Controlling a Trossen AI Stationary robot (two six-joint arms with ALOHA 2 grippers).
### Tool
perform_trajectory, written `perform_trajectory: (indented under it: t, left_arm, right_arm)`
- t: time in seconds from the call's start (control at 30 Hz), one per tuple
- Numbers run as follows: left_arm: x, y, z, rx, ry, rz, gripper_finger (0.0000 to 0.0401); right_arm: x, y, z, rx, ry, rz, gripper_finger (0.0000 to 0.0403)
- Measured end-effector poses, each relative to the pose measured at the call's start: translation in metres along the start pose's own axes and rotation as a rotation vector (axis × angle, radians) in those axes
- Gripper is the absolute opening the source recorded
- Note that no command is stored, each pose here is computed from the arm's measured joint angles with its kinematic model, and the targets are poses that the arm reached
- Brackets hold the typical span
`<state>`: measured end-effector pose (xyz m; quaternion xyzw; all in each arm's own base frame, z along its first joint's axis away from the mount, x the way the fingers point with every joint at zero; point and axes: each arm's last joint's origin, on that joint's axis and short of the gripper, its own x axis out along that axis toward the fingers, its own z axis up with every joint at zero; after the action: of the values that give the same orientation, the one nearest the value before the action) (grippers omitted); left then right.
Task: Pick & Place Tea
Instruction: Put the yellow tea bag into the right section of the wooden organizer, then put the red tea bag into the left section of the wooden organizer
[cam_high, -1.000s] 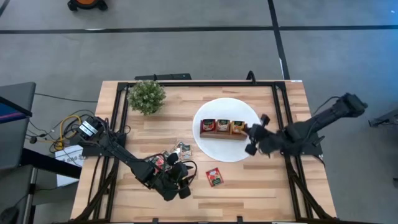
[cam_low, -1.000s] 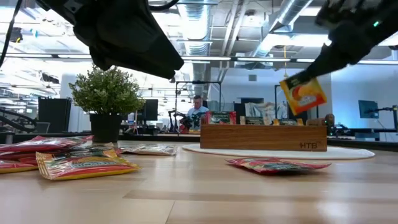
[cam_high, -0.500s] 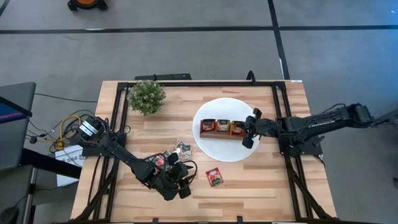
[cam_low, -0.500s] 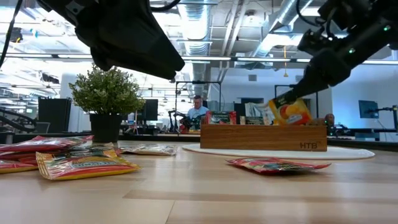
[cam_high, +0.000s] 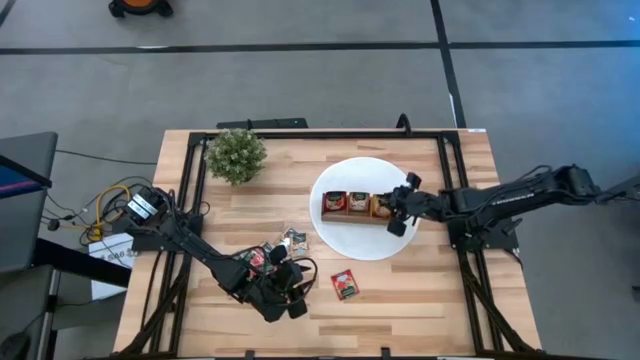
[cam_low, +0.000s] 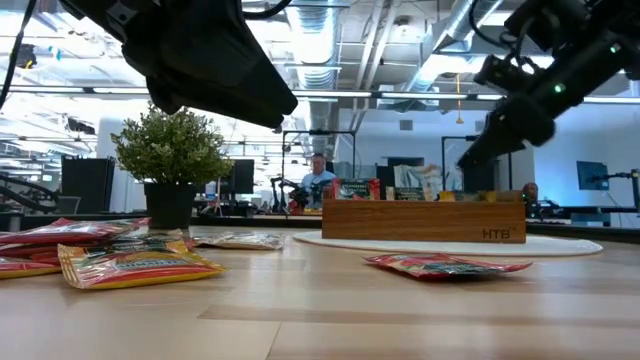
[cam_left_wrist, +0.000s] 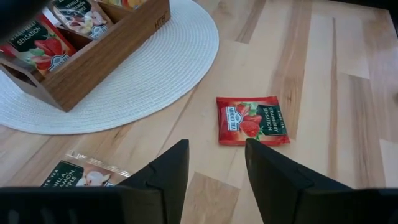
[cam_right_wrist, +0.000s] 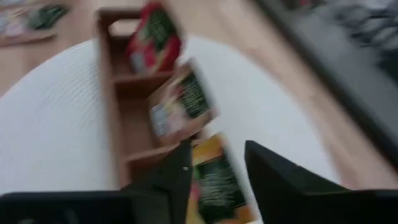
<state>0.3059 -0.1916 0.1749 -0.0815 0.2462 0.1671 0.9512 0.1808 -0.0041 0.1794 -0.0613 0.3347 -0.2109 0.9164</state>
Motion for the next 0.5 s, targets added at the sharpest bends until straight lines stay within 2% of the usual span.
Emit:
perform_trajectory:
  t: [0.07,0.17,0.3,0.5]
  left_arm:
    - [0.0,0.0,0.0,0.002,0.0,0.0,0.0149]
    - [0.0,0.0,0.0,0.016,0.0,0.0,0.0149]
    - [-0.001,0.0,0.0,0.072,0.0,-0.002,0.0149]
    - [-0.011,-0.011,-0.005,0.216,-0.019,-0.05,0.0149]
  right_arm:
    - [-0.006,-0.002,0.009,0.01,-0.02,-0.059,0.0164]
    - [-0.015,0.003,0.023,0.004,-0.066,-0.045,0.0183]
    - [-0.029,0.03,0.039,-0.043,-0.136,0.074,0.0182]
    - [-0.043,0.105,0.034,-0.079,-0.21,0.317,0.0148]
